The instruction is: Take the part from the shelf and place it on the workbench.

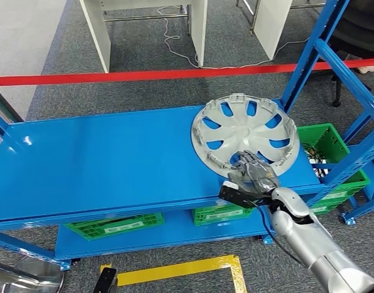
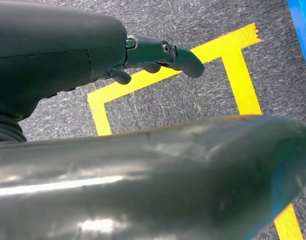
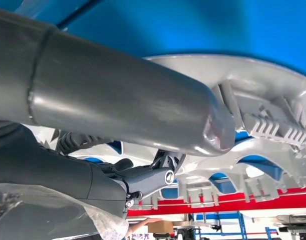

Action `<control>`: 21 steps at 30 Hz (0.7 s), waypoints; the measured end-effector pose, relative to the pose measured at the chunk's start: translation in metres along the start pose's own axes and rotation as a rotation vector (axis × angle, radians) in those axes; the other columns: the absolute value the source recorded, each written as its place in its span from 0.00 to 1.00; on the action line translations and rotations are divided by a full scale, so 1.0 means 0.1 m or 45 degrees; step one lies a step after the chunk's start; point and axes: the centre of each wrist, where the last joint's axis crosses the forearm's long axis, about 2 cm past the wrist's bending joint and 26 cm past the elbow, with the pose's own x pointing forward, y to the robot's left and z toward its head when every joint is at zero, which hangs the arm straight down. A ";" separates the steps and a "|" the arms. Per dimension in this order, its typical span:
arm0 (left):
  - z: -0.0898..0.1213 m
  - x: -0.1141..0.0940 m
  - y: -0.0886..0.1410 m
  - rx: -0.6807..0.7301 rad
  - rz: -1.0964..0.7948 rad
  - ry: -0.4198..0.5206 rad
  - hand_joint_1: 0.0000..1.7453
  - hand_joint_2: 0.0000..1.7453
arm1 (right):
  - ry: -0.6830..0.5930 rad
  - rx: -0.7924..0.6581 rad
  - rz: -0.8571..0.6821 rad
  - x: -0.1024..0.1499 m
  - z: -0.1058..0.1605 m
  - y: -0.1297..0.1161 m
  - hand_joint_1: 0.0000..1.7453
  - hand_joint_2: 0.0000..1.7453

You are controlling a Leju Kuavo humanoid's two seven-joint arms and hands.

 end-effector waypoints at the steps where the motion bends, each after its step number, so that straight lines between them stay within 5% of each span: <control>1: 0.00 0.00 0.00 0.000 -0.001 -0.001 0.00 0.00 | -0.001 0.004 -0.001 0.00 0.01 0.01 0.00 0.00; 21: -0.01 -0.04 0.08 -0.009 -0.034 -0.005 0.00 0.00 | 0.041 0.100 0.106 -0.02 0.01 0.17 0.00 0.00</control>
